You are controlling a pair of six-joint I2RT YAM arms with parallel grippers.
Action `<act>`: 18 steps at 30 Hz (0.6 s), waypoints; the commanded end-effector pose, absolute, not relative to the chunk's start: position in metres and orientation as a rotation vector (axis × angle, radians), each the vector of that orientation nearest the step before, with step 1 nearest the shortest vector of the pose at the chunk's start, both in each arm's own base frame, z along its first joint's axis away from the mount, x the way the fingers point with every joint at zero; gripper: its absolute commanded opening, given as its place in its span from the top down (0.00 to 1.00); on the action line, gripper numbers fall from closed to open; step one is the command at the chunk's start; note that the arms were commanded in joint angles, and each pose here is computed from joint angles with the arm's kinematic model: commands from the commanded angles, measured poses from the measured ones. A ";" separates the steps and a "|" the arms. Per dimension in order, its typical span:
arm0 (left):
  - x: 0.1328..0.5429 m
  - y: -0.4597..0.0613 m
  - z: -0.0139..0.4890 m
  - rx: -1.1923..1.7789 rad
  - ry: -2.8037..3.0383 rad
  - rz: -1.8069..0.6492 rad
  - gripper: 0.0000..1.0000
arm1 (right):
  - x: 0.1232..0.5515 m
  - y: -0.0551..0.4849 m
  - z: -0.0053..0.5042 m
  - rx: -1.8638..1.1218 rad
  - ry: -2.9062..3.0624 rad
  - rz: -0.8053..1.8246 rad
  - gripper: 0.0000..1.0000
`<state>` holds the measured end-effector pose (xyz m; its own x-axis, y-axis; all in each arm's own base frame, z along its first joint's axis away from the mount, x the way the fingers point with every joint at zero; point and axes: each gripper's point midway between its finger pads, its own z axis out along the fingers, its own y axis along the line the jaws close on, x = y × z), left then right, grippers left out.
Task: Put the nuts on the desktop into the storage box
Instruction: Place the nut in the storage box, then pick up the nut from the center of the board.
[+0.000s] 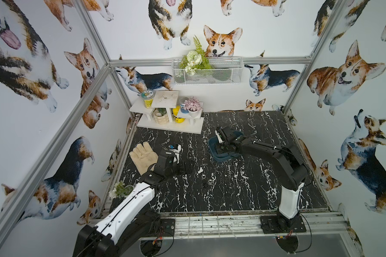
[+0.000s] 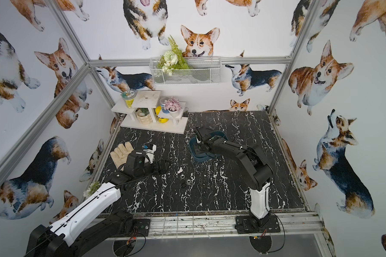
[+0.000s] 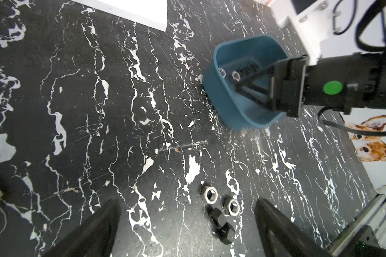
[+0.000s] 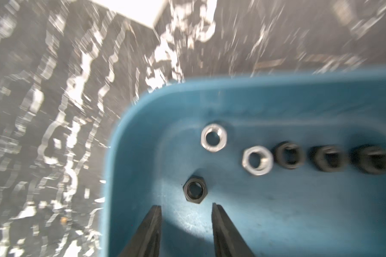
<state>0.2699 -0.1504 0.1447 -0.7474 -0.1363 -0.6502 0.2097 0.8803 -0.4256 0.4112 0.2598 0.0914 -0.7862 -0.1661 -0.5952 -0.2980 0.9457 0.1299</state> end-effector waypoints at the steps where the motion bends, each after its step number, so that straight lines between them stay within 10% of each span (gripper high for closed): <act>1: 0.260 -0.159 0.143 0.058 2.381 -0.610 0.06 | 0.414 0.256 0.131 -0.313 2.356 0.266 0.55; 6: 0.238 -0.190 0.127 0.178 2.459 -0.537 0.15 | 0.391 0.246 0.175 -0.297 2.214 0.299 0.44; 11: 0.225 -0.213 0.103 0.303 2.519 -0.439 0.19 | 0.356 0.228 0.187 -0.306 2.173 0.327 0.00; 18: 0.233 -0.230 0.080 0.408 2.589 -0.334 0.25 | 0.318 0.196 0.195 -0.239 2.117 0.355 0.00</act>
